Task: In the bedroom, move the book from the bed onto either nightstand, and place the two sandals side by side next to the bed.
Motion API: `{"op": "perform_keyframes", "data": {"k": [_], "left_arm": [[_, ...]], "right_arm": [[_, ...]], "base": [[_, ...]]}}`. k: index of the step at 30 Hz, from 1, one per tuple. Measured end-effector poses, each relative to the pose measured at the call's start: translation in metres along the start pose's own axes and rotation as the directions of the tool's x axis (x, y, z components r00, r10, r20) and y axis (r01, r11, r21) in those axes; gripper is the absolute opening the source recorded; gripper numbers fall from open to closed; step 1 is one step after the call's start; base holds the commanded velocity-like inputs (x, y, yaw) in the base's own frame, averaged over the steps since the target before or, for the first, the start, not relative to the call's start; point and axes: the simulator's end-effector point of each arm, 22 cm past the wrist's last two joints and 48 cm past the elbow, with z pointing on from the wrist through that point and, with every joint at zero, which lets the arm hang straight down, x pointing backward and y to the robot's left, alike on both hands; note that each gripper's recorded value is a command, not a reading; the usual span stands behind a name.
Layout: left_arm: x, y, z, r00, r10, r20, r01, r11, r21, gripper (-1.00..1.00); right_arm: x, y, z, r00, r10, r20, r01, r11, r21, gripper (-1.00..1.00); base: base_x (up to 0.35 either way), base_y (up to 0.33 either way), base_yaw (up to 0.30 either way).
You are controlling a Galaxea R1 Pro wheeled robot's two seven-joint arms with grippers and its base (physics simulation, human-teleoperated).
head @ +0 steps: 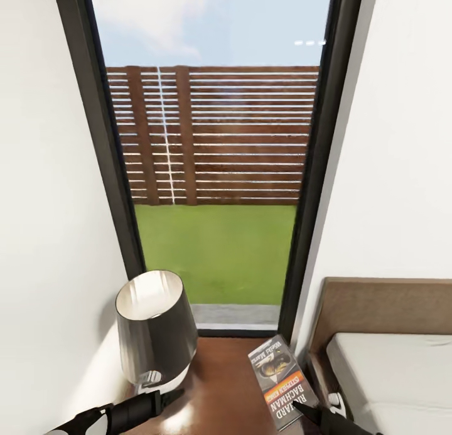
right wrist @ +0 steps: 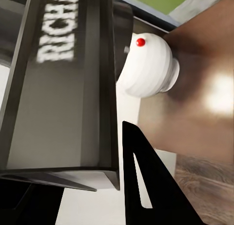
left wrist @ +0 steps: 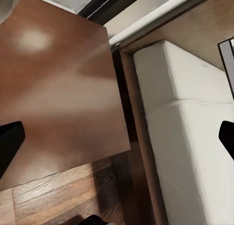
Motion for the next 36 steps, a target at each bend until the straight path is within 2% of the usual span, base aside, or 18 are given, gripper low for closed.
{"op": "perform_keyframes", "data": {"k": [20,23,25,26,28,30,33,36], "left_arm": [[0.000,0.000,0.000,1.000,0.000,0.000,0.000,1.000,0.001,1.00],[0.000,-0.001,0.000,1.000,0.000,0.000,0.000,1.000,0.003,1.00],[0.000,-0.001,0.000,1.000,0.000,-0.001,0.000,1.000,0.006,1.00],[0.000,-0.002,0.000,1.000,0.001,-0.001,-0.001,1.000,0.009,1.00],[0.000,-0.008,0.000,1.000,0.003,0.001,-0.003,0.999,0.038,1.00],[0.000,-0.026,-0.001,1.000,0.004,0.001,-0.004,0.993,0.118,1.00],[0.000,-0.048,-0.005,1.000,0.005,0.001,-0.005,0.976,0.216,1.00],[0.001,-0.060,-0.008,1.000,0.007,-0.002,-0.006,0.963,0.270,1.00]], "right_arm": [[-0.002,0.000,0.000,1.000,0.003,0.008,-0.003,1.000,-0.001,-1.00],[-0.003,0.001,-0.001,1.000,0.016,0.008,-0.016,1.000,-0.006,-1.00],[-0.003,0.002,-0.001,0.999,0.038,0.000,-0.038,0.999,-0.010,-1.00],[-0.003,0.003,-0.002,0.998,0.067,-0.011,-0.067,0.998,-0.012,-1.00],[0.000,0.004,-0.006,0.985,0.165,-0.049,-0.166,0.986,-0.007,-1.00],[-0.001,0.002,-0.011,0.975,0.214,-0.063,-0.214,0.977,0.002,-1.00],[-0.004,0.001,-0.016,0.969,0.236,-0.069,-0.236,0.972,0.010,-1.00],[-0.004,0.000,-0.018,0.967,0.245,-0.071,-0.244,0.970,0.012,-1.00]], "base": [[0.011,-0.008,0.017],[0.000,0.000,0.000],[0.000,0.000,0.000],[0.000,0.000,0.000],[0.000,0.000,0.000],[0.000,0.000,0.000],[0.000,0.000,0.000],[0.000,0.000,0.000]]}}
